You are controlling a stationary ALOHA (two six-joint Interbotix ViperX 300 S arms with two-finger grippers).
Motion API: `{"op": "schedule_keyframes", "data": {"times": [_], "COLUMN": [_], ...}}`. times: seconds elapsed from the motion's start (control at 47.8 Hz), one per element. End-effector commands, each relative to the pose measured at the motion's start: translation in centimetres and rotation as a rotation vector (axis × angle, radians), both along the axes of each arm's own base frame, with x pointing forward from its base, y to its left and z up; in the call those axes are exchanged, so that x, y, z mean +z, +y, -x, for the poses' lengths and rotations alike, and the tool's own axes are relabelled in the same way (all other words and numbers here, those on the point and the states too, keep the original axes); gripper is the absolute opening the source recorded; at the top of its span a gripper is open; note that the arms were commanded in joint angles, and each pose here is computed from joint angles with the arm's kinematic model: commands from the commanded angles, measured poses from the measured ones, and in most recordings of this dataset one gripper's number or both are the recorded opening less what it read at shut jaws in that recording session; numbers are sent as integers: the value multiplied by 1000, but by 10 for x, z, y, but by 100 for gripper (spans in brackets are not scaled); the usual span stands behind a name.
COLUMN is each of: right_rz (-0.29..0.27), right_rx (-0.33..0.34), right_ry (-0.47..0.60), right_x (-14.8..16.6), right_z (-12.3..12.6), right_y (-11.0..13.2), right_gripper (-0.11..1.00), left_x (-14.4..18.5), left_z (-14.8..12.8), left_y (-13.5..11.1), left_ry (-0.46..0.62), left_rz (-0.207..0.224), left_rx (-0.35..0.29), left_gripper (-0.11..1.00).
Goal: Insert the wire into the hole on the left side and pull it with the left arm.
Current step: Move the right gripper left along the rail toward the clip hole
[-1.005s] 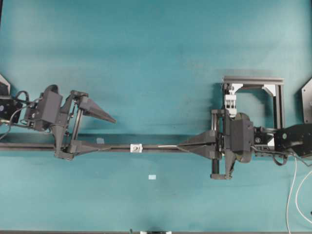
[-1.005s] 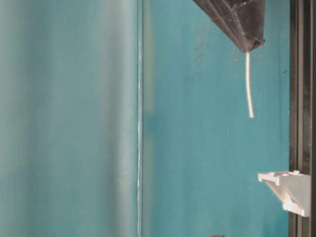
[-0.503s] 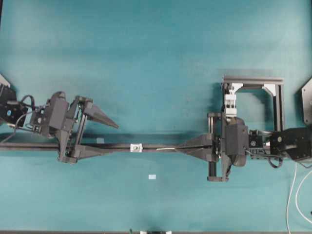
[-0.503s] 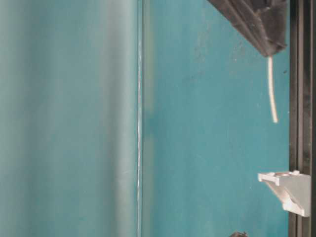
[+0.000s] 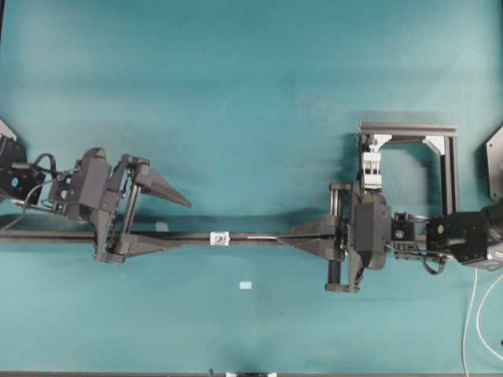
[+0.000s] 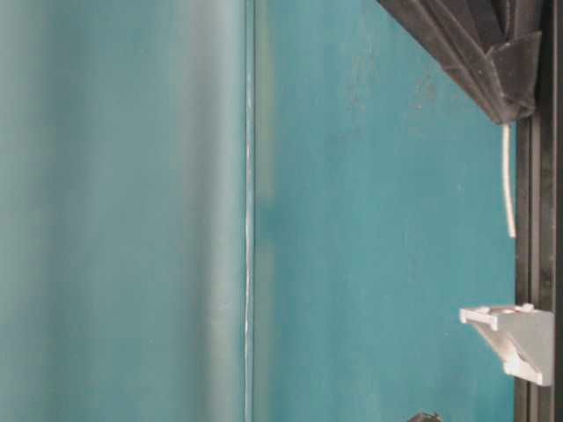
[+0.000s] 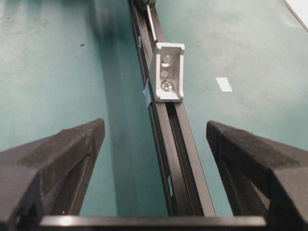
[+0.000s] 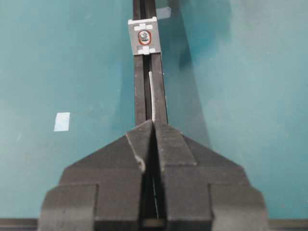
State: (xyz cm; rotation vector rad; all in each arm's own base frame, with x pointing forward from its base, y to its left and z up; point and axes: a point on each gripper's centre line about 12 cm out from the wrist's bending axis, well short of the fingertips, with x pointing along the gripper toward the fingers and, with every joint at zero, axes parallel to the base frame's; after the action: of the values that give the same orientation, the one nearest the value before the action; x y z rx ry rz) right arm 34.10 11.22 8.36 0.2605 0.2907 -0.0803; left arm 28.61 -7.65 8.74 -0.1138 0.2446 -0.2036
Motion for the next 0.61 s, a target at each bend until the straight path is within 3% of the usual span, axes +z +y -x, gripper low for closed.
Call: {"op": "schedule_keyframes", "data": {"times": [0.0, 0.586], "right_rz": [-14, -5], "right_rx": [-1, -9], "right_ry": [-40, -79], "right_x": [10, 9], "right_z": [-5, -13], "right_y": [4, 6], "right_gripper": [-2, -2], "left_x": [6, 7], "left_z": [-2, -4], "left_y": [-2, -1], "left_ry": [-26, -28], "left_rz": [9, 2], "left_rx": [-3, 0], "left_gripper": [77, 77]}}
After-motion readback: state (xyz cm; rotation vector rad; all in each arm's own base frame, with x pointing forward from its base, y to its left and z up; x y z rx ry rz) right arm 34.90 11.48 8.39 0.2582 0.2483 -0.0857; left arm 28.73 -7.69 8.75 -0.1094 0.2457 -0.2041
